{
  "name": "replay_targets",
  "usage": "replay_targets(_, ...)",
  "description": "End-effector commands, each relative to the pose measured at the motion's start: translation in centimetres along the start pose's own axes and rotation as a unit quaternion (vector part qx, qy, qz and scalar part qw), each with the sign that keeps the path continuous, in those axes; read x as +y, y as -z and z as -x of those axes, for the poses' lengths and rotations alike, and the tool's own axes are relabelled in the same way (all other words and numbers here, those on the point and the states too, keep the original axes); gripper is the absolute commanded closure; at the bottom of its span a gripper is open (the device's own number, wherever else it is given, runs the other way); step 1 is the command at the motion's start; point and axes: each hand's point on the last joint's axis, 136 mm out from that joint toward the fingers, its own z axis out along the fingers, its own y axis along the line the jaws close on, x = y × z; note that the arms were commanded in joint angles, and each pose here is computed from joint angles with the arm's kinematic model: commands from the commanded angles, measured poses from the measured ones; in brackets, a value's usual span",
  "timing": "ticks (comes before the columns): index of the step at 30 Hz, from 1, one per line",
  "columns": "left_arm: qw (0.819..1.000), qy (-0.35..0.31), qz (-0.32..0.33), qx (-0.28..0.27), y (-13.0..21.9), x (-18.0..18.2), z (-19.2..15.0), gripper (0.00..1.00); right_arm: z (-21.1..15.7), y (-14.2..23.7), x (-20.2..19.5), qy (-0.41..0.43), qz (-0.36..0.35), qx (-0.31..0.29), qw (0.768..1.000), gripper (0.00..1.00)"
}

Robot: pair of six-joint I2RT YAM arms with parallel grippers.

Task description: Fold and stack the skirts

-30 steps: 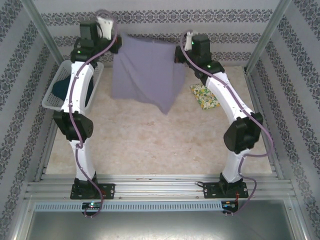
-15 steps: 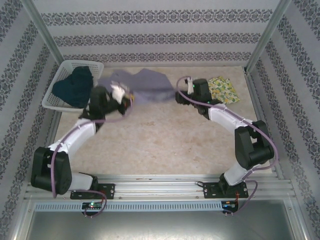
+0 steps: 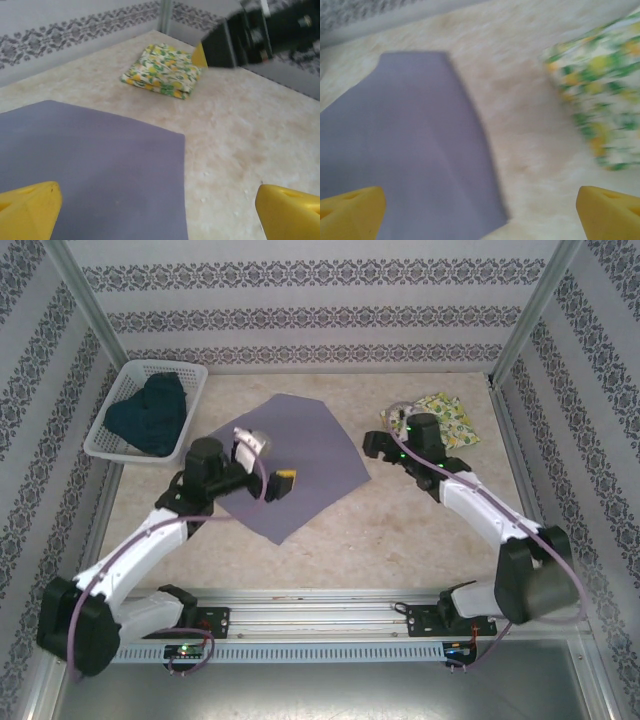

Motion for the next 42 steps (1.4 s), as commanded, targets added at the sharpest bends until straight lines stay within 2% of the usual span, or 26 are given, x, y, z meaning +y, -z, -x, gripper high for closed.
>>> replay_targets(1,0.971,0.167,0.132,0.105,-2.6,6.3,-3.5,0.00,-3.7,-2.3,7.1,-0.013,0.116,0.098,0.988,0.02)
replay_targets(4,0.925,0.261,0.228,0.158,-4.1,11.7,-6.1,0.00,-6.4,-4.9,10.2,-0.022,0.129,0.141,0.981,0.02)
replay_targets(6,0.901,0.320,0.244,0.161,-4.8,14.4,-7.6,0.00,-8.1,-6.4,10.5,-0.033,0.114,0.155,0.981,0.02)
replay_targets(9,0.859,0.410,0.248,0.179,-5.5,17.6,-10.8,0.00,-10.3,-8.4,9.0,-0.070,0.072,0.187,0.977,0.02)
replay_targets(11,0.832,0.452,0.240,0.211,-5.9,18.3,-13.2,0.00,-11.4,-9.3,8.1,-0.086,0.059,0.199,0.974,0.02)
replay_targets(13,0.815,0.467,0.251,0.234,-5.5,18.3,-15.2,0.00,-12.1,-9.7,7.3,-0.096,0.043,0.208,0.972,0.02)
replay_targets(17,0.796,0.476,0.276,0.252,-3.9,17.5,-17.7,0.00,-13.5,-10.7,5.5,-0.093,0.002,0.236,0.967,0.02)
replay_targets(21,0.773,0.501,0.284,0.265,-1.6,15.3,-19.1,0.00,-13.0,-12.2,3.6,-0.093,-0.032,0.237,0.967,0.02)
replay_targets(25,0.747,0.549,0.270,0.261,0.4,11.4,-20.2,0.00,-10.3,-14.8,2.7,-0.083,-0.011,0.215,0.973,0.02)
replay_targets(29,0.734,0.577,0.202,0.296,-0.6,4.4,-21.5,0.00,-5.4,-17.6,4.4,-0.061,0.051,0.189,0.979,0.02)
replay_targets(31,0.739,0.582,0.157,0.301,-1.8,1.6,-20.4,0.00,-2.9,-18.6,5.4,-0.051,0.078,0.168,0.981,0.02)
replay_targets(33,0.769,0.564,0.111,0.280,-3.4,0.1,-17.3,0.00,-0.5,-19.2,6.1,-0.042,0.095,0.148,0.984,0.02)
replay_targets(35,0.803,0.527,0.104,0.258,-3.9,0.4,-13.6,0.00,1.8,-19.0,6.2,-0.041,0.094,0.128,0.987,0.02)
replay_targets(38,0.839,0.462,0.157,0.239,-2.9,3.5,-10.0,0.00,4.2,-16.7,5.9,-0.038,0.075,0.096,0.992,0.02)
replay_targets(42,0.857,0.381,0.249,0.242,-1.1,9.3,-7.9,0.00,4.1,-11.9,5.8,-0.038,0.055,0.077,0.995,0.02)
